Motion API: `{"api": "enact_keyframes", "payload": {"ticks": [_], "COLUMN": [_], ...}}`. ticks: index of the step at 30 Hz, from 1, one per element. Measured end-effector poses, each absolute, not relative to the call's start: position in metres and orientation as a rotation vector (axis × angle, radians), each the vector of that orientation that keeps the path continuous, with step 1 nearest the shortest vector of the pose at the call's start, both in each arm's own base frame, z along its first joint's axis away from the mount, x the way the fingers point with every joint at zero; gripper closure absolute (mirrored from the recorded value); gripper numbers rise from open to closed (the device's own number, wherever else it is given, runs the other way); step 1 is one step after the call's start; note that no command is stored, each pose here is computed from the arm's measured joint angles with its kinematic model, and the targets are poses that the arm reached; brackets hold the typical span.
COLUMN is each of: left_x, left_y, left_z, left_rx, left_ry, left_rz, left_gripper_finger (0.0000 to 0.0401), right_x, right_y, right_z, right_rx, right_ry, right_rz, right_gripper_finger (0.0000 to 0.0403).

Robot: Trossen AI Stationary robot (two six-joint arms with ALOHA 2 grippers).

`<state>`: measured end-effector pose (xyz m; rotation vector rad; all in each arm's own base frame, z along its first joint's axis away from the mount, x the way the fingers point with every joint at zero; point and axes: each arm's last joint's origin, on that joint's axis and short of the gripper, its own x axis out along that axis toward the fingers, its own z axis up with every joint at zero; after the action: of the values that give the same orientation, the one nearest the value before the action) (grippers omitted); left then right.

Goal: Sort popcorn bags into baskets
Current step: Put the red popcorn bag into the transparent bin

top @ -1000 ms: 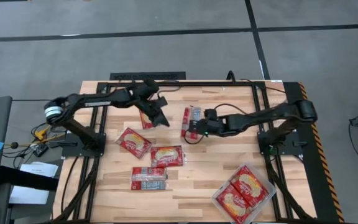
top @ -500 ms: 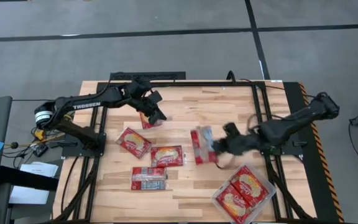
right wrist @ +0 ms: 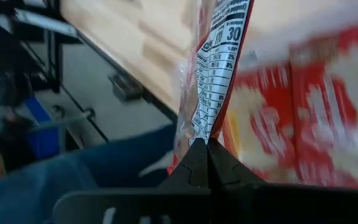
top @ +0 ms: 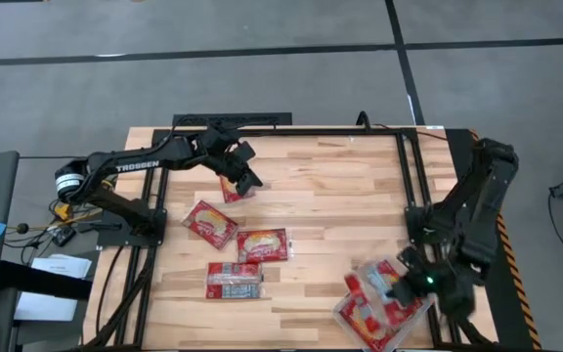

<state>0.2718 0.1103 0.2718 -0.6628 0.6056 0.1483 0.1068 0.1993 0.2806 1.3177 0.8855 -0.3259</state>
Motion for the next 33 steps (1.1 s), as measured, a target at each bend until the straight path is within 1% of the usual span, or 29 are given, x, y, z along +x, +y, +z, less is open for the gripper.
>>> {"api": "enact_keyframes", "payload": {"ticks": [5,8,16,25,33], "left_x": [0.272,0.272,0.272,0.271,0.271], "left_y": [0.111,0.112,0.112,0.113,0.113], "left_z": [0.272,0.272,0.272,0.271,0.271], "left_rx": [-0.667,-0.673,-0.683,-0.676,-0.658], "left_ry": [0.602,0.6,0.599,0.595,0.595], "left_rz": [0.188,0.203,0.209,0.245,0.249], "left_gripper_finger": [0.0389,0.0389,0.0389,0.0389,0.0389], "right_x": [0.092,0.093,0.101,0.121,0.145], "right_y": [0.216,0.221,0.241,0.241,0.243], "right_z": [0.27,0.263,0.247,0.239,0.229], "right_rx": [1.261,1.22,1.117,1.043,0.975], "right_ry": [0.941,0.951,1.07,1.074,1.202], "right_rz": [-0.311,-0.316,-0.252,-0.228,-0.157], "right_gripper_finger": [0.0403,0.0403,0.0403,0.0403,0.0402]}}
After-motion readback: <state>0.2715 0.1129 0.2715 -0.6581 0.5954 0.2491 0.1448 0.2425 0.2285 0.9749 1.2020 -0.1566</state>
